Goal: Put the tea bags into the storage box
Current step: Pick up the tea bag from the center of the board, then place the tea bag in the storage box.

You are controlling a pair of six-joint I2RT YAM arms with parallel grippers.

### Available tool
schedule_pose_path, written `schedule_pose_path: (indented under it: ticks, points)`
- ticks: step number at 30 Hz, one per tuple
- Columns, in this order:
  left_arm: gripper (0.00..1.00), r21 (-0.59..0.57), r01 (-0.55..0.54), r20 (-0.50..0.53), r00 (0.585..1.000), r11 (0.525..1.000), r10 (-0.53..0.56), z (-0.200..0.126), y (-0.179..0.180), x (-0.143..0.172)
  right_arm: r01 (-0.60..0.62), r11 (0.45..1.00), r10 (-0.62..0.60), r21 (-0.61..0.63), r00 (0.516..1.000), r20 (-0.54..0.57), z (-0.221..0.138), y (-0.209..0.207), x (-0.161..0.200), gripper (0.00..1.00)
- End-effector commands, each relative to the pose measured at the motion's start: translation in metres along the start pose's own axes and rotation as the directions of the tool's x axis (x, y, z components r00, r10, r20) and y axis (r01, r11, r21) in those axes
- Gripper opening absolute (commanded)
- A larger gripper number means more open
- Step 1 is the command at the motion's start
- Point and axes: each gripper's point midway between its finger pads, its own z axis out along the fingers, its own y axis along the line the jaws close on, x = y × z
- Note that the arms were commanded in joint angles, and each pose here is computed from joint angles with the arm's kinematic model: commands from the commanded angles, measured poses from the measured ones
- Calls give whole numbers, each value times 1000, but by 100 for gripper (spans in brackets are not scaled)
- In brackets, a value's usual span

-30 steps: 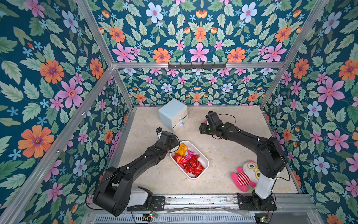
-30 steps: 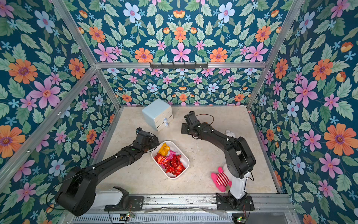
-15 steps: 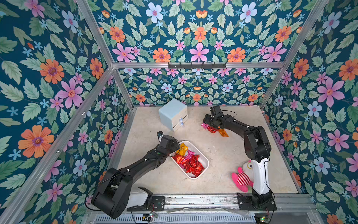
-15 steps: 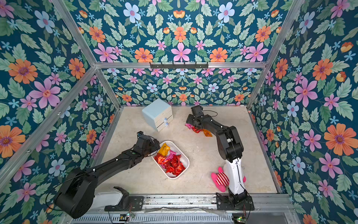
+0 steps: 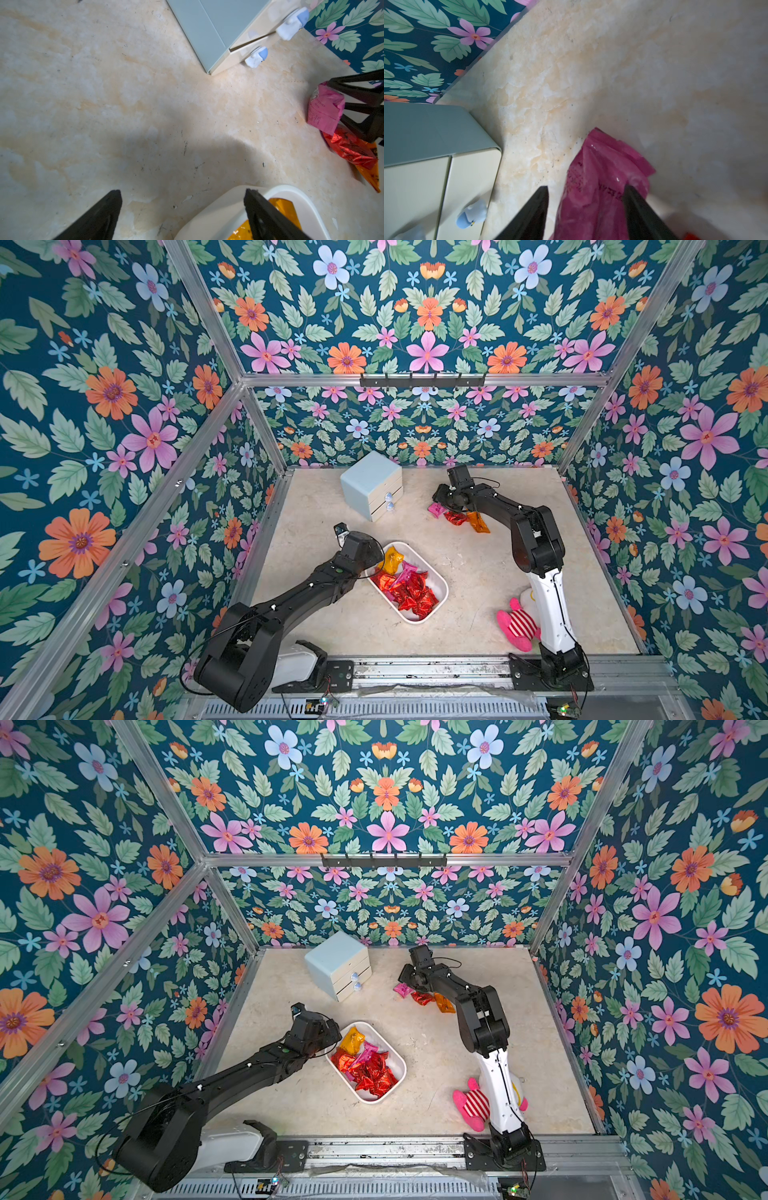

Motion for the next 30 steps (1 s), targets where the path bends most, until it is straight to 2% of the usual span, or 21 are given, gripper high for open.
schedule_pose_path:
  ticks: [1, 2, 4, 8, 13, 19, 24, 30]
  points:
    - [98, -12, 8, 8, 1000, 1000, -8, 0, 3, -1, -2, 1000, 4, 22, 998, -59, 6, -11, 19, 41]
    - [98, -13, 9, 9, 1000, 1000, -9, 0, 3, -1, 1, 1000, 0, 24, 998, -61, 6, -13, 20, 32]
    - [98, -14, 9, 8, 1000, 1000, -9, 0, 3, -1, 5, 1000, -4, 25, 998, -67, 6, -14, 22, 22]
    - [98, -15, 13, 10, 1000, 1000, -12, 0, 3, -1, 16, 1000, -16, -4, 998, -57, -2, -8, 20, 11]
    - [98, -17, 13, 13, 1000, 1000, -13, -1, 2, -3, 36, 996, -39, -84, 999, -31, -23, 14, 12, 8]
    - [99, -33, 6, 43, 999, 999, -4, -6, 2, -13, 95, 971, -98, -220, 995, -1, -74, 52, 20, 6]
    - [99, -41, -4, 69, 998, 999, 6, -11, 2, -21, 199, 938, -209, -284, 978, -6, -116, 74, 60, 4]
    - [99, -45, -17, 75, 997, 999, 20, -11, -1, -26, 308, 879, -355, -364, 932, -70, -150, 91, 131, 2]
